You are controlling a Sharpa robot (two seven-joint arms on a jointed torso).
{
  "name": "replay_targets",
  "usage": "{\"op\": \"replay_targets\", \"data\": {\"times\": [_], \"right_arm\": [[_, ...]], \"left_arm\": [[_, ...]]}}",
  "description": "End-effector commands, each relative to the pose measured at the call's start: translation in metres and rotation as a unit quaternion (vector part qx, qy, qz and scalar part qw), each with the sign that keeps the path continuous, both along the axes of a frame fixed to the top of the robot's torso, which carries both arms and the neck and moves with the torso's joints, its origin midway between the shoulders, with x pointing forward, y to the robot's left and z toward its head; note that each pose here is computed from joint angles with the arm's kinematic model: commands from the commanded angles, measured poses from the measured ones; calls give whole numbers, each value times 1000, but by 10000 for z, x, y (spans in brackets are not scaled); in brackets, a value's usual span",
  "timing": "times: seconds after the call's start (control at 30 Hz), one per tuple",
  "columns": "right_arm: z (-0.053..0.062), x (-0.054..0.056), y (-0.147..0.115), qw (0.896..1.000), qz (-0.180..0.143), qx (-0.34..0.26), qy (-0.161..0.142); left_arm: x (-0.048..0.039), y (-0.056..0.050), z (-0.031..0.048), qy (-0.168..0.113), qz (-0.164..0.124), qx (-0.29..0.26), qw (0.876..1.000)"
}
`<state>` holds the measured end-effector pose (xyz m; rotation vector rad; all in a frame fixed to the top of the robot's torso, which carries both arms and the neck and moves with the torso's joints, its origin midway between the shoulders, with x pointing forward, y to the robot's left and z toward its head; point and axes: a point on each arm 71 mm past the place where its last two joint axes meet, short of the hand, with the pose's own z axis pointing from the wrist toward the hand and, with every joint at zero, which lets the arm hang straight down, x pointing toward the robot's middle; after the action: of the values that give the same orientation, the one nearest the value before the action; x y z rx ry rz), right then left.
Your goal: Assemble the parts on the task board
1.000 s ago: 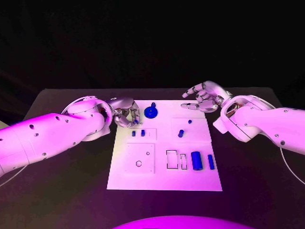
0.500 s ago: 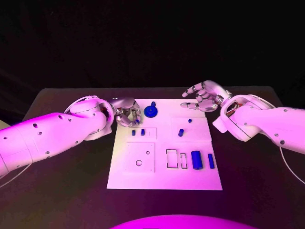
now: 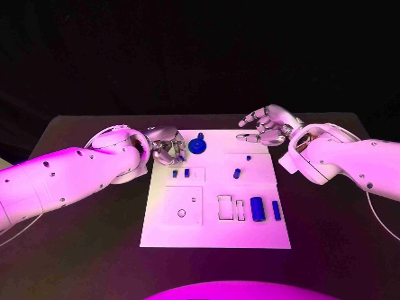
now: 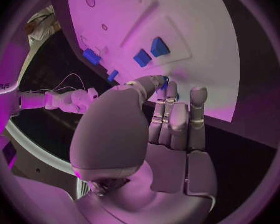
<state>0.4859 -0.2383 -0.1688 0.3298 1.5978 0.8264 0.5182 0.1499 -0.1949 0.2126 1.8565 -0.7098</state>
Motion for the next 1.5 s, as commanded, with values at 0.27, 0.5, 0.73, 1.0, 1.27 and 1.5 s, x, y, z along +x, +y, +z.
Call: {"op": "replay_targets", "data": {"times": [0.27,0.5,0.73,1.0,1.27,1.5], "right_arm": [[4,-7,14,1000,8,-2,-5],[4,-6,15,1000,8,-3,-5],[4,-7,17,1000,9,-2,-5],[4,-7,18,1000,9,-2,-6],[4,-8,17,1000,9,-2,-6],[4,-8,18,1000,9,-2,-6]], "left_arm": [[0,-18,5,1,-1,-4,1000],[6,-24,-1,3,-1,-2,1000],[22,-39,-18,6,-2,1,1000],[22,-73,-54,11,-5,3,1000],[16,-91,-72,15,-7,4,1000],[14,-94,-85,21,-9,8,1000]]}}
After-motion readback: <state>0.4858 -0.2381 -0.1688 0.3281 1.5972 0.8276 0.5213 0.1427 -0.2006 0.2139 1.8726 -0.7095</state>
